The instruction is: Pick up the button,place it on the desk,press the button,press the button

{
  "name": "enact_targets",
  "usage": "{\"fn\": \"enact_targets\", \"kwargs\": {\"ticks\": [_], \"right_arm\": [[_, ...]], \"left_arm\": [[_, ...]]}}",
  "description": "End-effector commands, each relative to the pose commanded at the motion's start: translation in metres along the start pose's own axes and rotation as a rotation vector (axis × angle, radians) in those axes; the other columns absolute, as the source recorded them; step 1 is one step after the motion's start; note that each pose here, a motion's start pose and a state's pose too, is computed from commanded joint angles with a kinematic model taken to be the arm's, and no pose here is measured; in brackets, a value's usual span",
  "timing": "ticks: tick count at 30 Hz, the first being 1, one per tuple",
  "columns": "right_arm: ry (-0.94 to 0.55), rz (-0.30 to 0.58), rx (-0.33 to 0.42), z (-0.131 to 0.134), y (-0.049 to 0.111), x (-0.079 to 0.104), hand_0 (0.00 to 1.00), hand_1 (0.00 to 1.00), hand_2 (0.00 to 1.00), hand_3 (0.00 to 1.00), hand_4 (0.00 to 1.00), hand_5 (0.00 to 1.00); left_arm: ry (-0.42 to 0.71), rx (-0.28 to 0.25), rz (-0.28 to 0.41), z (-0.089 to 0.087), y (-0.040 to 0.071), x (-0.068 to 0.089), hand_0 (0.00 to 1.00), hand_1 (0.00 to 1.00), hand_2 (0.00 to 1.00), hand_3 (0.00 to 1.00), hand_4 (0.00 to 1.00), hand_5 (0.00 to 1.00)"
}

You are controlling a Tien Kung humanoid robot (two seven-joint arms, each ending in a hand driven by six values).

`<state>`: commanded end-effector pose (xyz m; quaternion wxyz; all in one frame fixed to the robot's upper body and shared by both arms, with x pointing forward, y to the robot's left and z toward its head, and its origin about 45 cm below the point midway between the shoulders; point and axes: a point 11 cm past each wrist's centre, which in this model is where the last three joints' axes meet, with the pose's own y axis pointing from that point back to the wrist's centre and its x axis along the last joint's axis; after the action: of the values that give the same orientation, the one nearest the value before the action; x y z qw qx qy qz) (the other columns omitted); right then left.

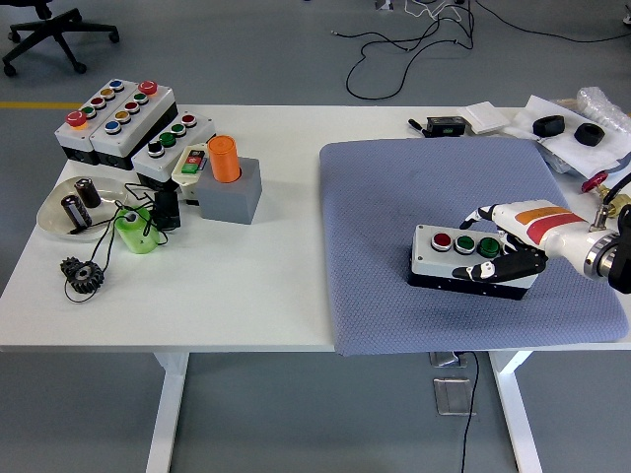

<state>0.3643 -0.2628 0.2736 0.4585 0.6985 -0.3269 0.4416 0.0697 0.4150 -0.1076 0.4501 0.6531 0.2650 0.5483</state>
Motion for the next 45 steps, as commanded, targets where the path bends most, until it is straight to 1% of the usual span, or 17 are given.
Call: {"fn": "enact_targets", "kwargs": {"ticks": [4,10,14,23,33,38,41,42,45], "right_arm": [[-0.001,-0.009,0.011,-0.005,-0.003,-0.003,0.071,0.002,0.002,0.783,0.944,0.736],[0.001,-0.048,0.022,-0.013,-0.016,-0.017,0.071,0.002,0.002,0.783,0.946,0.738],[-0.007,-0.057,0.019,-0.013,-0.019,-0.02,0.071,0.002,0.002,0.783,0.946,0.738],[-0.014,-0.064,0.004,-0.009,-0.022,-0.022,0.074,0.002,0.002,0.783,0.94,0.734],[0.016,-0.11,-0.001,-0.01,-0.024,-0.036,0.074,0.002,0.002,0.783,0.936,0.73],[0.01,-0.092,0.002,-0.011,-0.023,-0.03,0.072,0.002,0.002,0.784,0.933,0.73],[-0.012,-0.054,0.009,-0.012,-0.02,-0.018,0.073,0.002,0.002,0.784,0.931,0.727],[-0.017,-0.049,0.01,-0.012,-0.02,-0.017,0.073,0.002,0.002,0.784,0.931,0.727],[-0.071,0.002,0.015,-0.009,-0.014,-0.001,0.073,0.002,0.002,0.784,0.931,0.727]], "left_arm": [[0.001,-0.001,0.001,0.001,0.0,0.001,0.598,0.522,0.474,0.467,0.277,0.968],[0.003,-0.003,0.002,0.002,0.0,0.001,0.599,0.521,0.473,0.467,0.277,0.968],[0.005,-0.004,0.001,0.002,0.0,0.001,0.599,0.521,0.473,0.467,0.277,0.968],[0.002,-0.003,0.001,0.002,0.0,0.001,0.598,0.521,0.472,0.465,0.277,0.966],[0.003,-0.002,0.001,0.002,0.0,0.002,0.598,0.518,0.47,0.464,0.279,0.97],[0.002,-0.002,0.001,0.001,0.0,0.001,0.597,0.517,0.469,0.463,0.278,0.968],[0.001,-0.001,0.001,0.001,0.0,0.001,0.597,0.518,0.469,0.464,0.278,0.969],[0.0,-0.001,0.001,0.001,0.0,0.001,0.597,0.518,0.469,0.464,0.278,0.969],[-0.001,0.0,0.001,0.0,0.0,0.001,0.597,0.518,0.469,0.464,0.278,0.969]]}}
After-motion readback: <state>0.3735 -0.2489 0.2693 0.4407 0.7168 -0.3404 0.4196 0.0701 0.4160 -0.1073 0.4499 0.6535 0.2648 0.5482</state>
